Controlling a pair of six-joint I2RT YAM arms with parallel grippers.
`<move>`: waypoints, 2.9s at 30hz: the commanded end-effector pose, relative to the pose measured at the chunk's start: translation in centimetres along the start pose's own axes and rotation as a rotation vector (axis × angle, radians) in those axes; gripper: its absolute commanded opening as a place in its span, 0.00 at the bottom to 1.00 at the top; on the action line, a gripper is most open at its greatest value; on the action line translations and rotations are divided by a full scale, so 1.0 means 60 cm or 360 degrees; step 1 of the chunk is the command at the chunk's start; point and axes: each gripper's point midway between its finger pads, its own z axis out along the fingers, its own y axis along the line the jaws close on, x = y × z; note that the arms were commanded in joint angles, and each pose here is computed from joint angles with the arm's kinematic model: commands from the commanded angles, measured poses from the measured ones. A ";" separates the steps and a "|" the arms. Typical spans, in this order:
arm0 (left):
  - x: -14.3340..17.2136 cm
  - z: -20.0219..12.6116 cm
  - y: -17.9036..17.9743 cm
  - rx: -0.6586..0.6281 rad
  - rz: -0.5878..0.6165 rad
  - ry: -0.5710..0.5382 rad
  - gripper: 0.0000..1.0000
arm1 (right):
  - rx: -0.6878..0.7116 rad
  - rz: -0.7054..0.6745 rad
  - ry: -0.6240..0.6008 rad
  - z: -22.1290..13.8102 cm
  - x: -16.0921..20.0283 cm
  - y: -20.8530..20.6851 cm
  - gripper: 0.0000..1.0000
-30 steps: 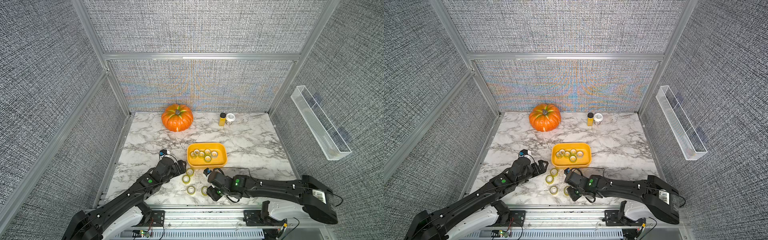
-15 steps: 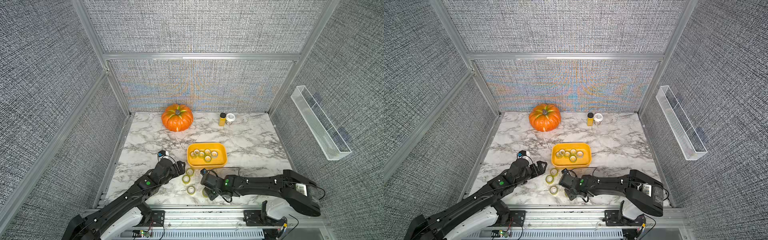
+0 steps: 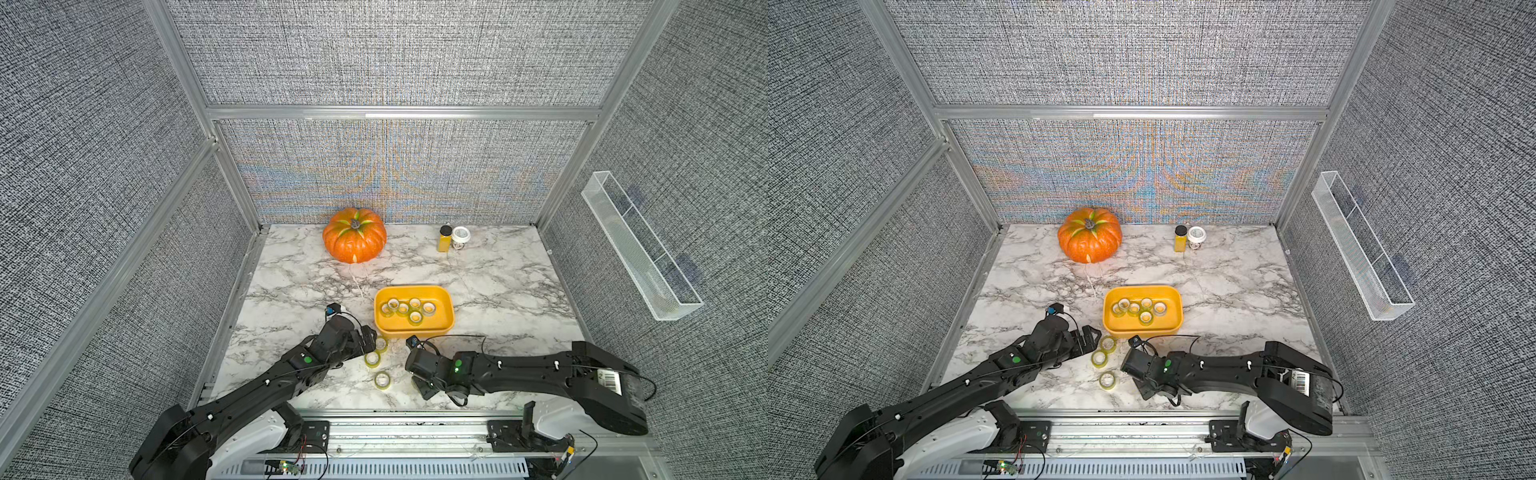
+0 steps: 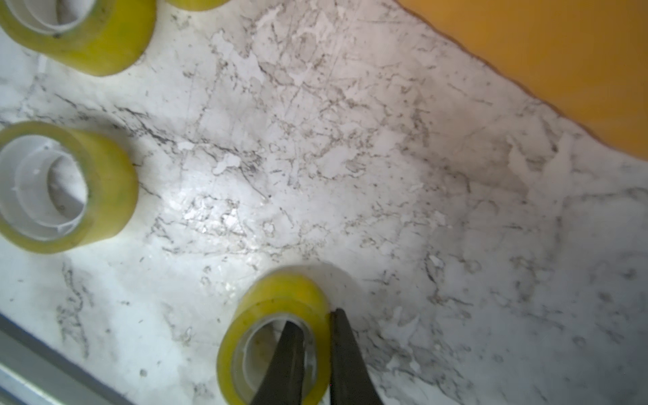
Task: Put the transparent tape into the storage box
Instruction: Pick up the tape from the center of the board, then place the tape in the storage box, then move the tape to the center of the board.
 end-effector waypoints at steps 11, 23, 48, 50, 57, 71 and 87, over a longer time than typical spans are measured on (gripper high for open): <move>-0.016 -0.004 -0.042 0.0123 0.0009 -0.0059 1.00 | -0.0006 0.0134 -0.0296 -0.106 -0.083 -0.054 0.12; -0.062 0.000 -0.083 0.0162 0.0048 -0.0181 1.00 | 0.0074 0.0336 -0.0459 -0.134 -0.219 -0.142 0.12; -0.118 0.044 -0.027 -0.0057 0.0065 -0.0221 1.00 | 0.0044 0.0426 -0.0232 0.033 -0.324 -0.162 0.39; -0.117 0.040 -0.019 -0.0071 0.0062 -0.0223 1.00 | 0.0046 0.0425 -0.0241 0.028 -0.325 -0.162 0.44; -0.099 0.020 0.014 -0.0117 0.0023 -0.0223 1.00 | 0.0045 0.0421 -0.0334 -0.033 -0.327 -0.161 0.46; -0.068 -0.052 0.063 -0.0057 -0.0109 -0.0369 1.00 | -0.0243 0.0229 -0.0300 -0.066 -0.181 -0.005 0.45; -0.102 -0.088 0.058 -0.0121 -0.0067 -0.0498 1.00 | -0.0126 0.0394 -0.0275 0.026 -0.186 0.104 0.44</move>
